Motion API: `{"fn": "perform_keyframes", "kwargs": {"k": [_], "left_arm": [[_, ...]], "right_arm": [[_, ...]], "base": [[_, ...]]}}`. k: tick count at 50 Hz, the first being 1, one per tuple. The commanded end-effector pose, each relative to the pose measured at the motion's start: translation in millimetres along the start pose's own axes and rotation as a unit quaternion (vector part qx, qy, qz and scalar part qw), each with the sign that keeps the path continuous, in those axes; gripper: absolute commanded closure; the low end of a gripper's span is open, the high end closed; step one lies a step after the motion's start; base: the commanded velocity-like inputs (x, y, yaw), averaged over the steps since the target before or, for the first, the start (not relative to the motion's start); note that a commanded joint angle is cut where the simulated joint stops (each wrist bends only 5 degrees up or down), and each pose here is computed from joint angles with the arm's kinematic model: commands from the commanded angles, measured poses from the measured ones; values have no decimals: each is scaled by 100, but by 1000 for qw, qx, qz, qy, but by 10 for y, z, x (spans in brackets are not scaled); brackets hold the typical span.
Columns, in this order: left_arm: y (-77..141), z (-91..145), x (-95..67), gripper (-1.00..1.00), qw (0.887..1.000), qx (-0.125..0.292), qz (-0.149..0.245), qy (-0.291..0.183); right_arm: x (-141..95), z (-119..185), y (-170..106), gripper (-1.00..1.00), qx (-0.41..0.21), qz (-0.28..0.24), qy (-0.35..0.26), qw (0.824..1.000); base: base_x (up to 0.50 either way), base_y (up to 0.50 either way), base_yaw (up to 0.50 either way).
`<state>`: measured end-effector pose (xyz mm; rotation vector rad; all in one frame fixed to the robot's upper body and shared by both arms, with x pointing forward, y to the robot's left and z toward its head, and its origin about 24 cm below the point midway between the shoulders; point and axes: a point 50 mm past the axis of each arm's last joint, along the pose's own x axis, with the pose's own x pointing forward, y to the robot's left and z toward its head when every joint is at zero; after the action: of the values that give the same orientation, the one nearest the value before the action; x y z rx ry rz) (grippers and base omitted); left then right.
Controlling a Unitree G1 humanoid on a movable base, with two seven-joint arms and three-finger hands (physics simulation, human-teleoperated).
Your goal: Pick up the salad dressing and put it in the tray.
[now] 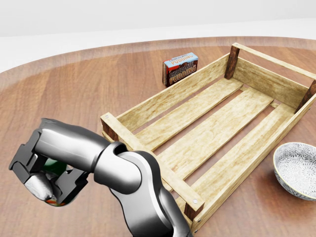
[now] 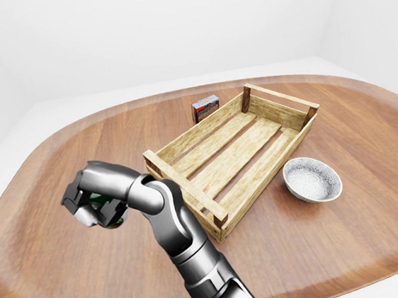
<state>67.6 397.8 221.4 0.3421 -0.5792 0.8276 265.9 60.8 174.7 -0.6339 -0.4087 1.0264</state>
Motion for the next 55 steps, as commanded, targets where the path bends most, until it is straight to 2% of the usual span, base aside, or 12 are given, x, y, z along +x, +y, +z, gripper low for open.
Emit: {"fn": "perform_keyframes", "kwargs": {"k": [1,14,28,34,55], "left_arm": [[-21,-28,-2,-100,1000,-1,-2,6],[-23,-9,0,-100,1000,0,-2,1],[-20,8,0,-100,1000,2,-2,-2],[-22,-5,0,-100,1000,1,-2,1],[-48,-18,6,-100,1000,0,-5,3]], "right_arm": [[5,139,-173,98,-16,-20,-27,999],[-50,347,-672,98,-65,-61,-60,994],[-171,430,-965,98,-98,-86,-70,989],[-265,391,-1134,97,-108,-102,-59,987],[-610,-125,-1507,97,-95,-133,46,985]], "base": [[0,0,0],[0,0,0],[0,0,0],[0,0,0],[0,0,0]]}}
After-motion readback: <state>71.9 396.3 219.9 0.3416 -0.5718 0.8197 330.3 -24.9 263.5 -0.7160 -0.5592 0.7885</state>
